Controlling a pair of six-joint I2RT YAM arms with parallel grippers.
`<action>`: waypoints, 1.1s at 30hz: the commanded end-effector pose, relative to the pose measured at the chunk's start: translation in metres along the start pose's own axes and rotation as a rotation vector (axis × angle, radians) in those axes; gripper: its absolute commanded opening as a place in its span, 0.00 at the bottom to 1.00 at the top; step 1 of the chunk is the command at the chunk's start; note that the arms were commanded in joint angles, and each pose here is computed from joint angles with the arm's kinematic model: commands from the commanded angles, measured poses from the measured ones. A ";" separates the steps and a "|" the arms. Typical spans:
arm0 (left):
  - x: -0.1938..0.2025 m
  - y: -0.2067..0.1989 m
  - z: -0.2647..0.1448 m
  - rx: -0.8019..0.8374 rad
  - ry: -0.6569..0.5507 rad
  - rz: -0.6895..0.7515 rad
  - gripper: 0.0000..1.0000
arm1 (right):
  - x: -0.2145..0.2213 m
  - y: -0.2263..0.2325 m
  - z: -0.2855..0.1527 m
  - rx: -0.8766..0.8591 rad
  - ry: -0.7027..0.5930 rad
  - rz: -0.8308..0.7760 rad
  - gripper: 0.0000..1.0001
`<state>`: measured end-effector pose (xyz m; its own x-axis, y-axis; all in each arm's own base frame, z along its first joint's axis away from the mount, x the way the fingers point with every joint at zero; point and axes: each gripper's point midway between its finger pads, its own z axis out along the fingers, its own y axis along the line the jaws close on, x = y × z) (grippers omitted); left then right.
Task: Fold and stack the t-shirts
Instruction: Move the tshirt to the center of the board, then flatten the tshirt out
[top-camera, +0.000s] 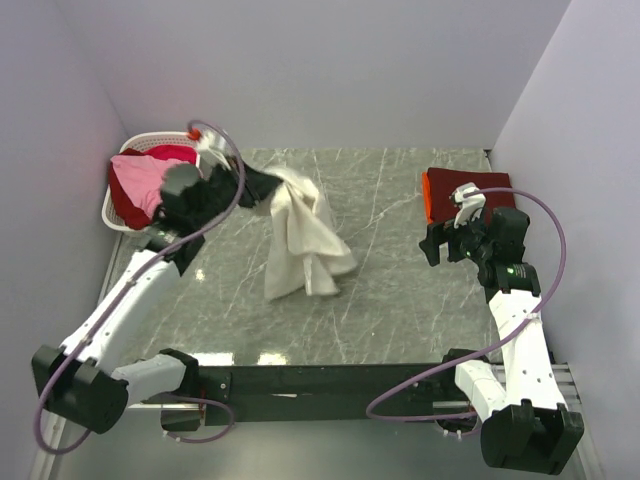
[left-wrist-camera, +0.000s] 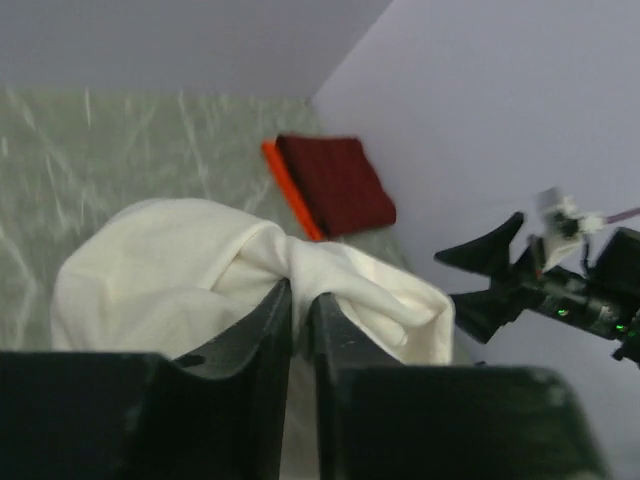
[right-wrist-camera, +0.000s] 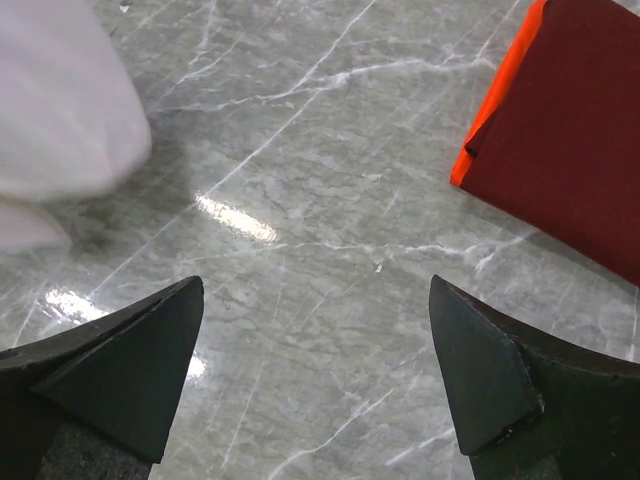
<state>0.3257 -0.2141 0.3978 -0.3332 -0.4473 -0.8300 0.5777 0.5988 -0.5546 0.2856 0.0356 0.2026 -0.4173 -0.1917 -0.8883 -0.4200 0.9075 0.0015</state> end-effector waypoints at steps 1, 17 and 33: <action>0.032 0.031 0.010 -0.036 -0.006 -0.101 0.22 | -0.015 -0.004 -0.001 0.012 -0.041 -0.046 0.99; 0.123 0.090 -0.028 -0.209 0.399 0.135 0.86 | 0.029 0.089 0.018 -0.504 0.079 -0.215 0.98; 0.307 0.031 -0.021 -0.121 0.671 0.522 0.78 | 0.045 0.108 0.149 -0.583 0.596 0.134 0.73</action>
<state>0.2018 -0.3120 0.1265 -0.5460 0.3545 -0.7591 0.7187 0.6638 -0.2069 0.3500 0.1671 0.1133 -0.6839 -0.4125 -0.6018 -0.7022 0.5960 0.3895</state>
